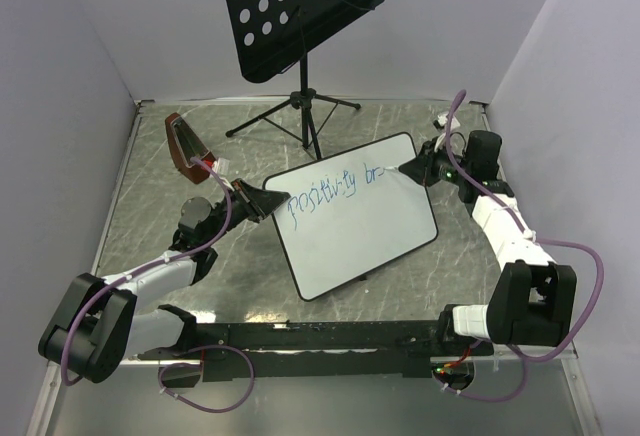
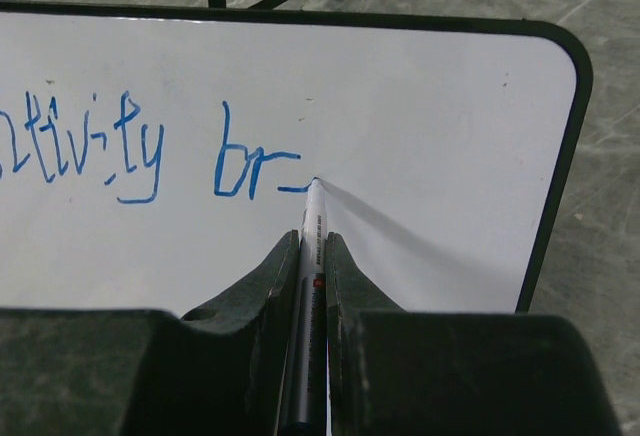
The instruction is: Write a sentence on the whiteboard
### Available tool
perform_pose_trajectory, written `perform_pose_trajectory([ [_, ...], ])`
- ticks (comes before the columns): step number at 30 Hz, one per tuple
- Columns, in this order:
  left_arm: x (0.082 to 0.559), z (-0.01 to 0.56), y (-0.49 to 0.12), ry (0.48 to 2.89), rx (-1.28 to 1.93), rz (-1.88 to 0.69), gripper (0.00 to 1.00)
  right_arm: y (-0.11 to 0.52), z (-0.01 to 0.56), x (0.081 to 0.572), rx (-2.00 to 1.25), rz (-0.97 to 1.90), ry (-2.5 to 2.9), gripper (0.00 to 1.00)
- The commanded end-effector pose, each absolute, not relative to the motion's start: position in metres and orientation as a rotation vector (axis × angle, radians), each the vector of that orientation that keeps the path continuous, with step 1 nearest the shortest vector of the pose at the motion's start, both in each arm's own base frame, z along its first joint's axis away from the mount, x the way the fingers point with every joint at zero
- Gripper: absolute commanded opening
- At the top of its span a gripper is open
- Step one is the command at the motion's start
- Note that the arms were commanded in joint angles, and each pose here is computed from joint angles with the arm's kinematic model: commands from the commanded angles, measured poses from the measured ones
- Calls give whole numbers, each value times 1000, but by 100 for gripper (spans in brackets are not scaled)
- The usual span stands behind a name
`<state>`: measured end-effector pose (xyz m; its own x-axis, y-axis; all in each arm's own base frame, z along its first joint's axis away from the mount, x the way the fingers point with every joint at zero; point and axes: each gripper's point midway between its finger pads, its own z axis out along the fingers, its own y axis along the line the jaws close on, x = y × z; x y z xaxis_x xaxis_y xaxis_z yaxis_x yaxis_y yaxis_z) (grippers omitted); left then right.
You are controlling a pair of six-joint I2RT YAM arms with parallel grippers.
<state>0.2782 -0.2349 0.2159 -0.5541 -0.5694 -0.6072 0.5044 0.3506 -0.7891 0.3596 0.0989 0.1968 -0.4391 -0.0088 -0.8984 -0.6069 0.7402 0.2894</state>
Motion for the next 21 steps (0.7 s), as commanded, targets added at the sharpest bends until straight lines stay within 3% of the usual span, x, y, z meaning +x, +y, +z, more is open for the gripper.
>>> perform_pose_trajectory([
  [1, 271, 257, -238, 1471, 69, -1420, 1, 104, 222, 375, -501, 702, 1838, 0],
  [21, 274, 256, -238, 1476, 67, -1405, 1, 116, 206, 349, -606, 751, 1912, 0],
])
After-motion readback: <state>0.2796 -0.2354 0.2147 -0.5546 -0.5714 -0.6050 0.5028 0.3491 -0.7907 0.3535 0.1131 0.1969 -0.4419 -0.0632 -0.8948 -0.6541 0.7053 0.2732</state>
